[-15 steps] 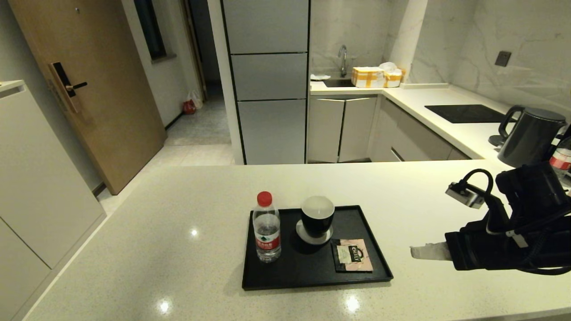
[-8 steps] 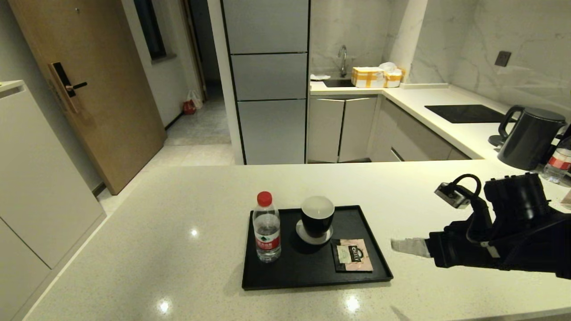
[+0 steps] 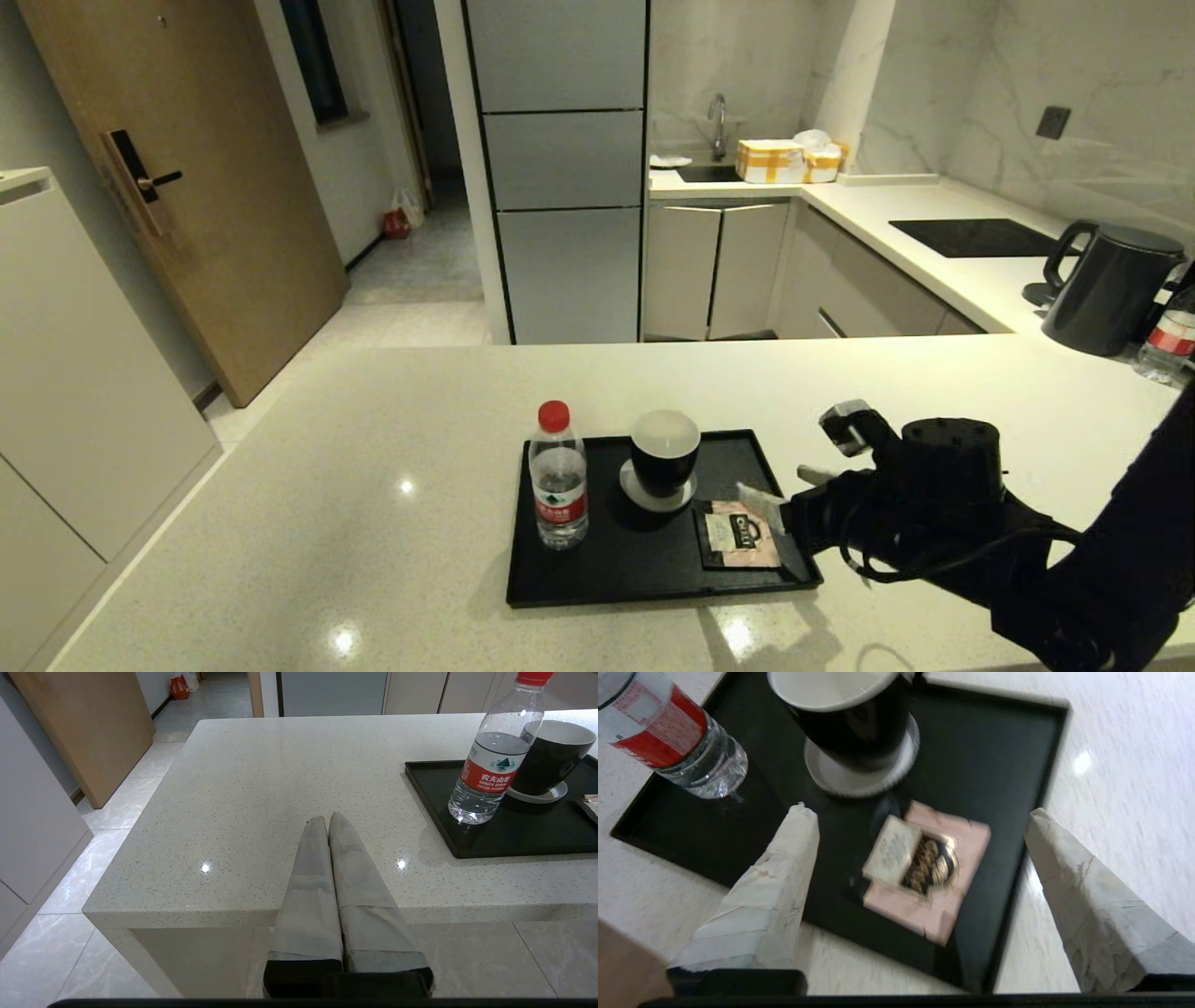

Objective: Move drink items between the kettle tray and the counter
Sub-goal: Pick up the tea cup

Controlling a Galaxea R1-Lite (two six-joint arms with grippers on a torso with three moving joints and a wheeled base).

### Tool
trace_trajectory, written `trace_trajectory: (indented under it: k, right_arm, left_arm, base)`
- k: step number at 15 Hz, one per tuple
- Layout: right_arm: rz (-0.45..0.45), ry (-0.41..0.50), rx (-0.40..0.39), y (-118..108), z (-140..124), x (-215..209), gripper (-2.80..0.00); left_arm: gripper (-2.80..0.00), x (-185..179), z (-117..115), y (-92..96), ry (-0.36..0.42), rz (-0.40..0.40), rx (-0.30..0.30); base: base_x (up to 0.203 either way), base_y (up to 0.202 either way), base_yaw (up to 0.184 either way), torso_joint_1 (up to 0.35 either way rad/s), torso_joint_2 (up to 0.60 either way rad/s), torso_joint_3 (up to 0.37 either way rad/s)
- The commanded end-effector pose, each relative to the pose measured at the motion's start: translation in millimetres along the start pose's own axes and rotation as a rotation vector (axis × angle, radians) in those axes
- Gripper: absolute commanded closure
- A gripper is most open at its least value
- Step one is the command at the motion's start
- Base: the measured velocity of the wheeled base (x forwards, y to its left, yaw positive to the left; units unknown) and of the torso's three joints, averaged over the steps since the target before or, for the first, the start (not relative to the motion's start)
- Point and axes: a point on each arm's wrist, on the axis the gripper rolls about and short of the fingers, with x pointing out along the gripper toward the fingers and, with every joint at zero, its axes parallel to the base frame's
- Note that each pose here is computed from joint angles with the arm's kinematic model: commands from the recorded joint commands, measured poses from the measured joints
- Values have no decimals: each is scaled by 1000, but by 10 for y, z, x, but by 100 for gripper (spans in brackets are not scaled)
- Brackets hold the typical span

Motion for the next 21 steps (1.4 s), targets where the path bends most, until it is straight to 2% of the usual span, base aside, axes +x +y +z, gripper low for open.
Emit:
trace_trajectory:
  k: [1,6,8,12,16,19,21]
  right_arm:
    - [15,-26,-49,20,-126,94,-280]
    - [47,-59,-97,30,-128,107,-280]
    - [74,-66,-108,21,-122,239,-280]
    - [117,-69,-104,171,-167,551,-280]
    - [74,-57,-104,178,-209,882,-280]
    - [-5,-61,-101,146,-275,1108,-280]
    - [-23,-62,-98,143,-296,1163,-280]
  left_arm:
    - [0,0,-4,0,-1,0,0]
    - [0,0,-4,0,-1,0,0]
    - [0,0,-4,0,-1,0,0]
    - [0,0,-4,0,-1,0,0]
    - [0,0,-4,0,-1,0,0]
    - [0,0,-4,0,-1,0,0]
    - [0,0,-4,0,-1,0,0]
  base:
    - [0,0,0,0,0,0]
    - [0,0,0,0,0,0]
    - [0,0,0,0,0,0]
    - [0,0,0,0,0,0]
    - [0,0,0,0,0,0]
    - [0,0,0,0,0,0]
    - [0,0,0,0,0,0]
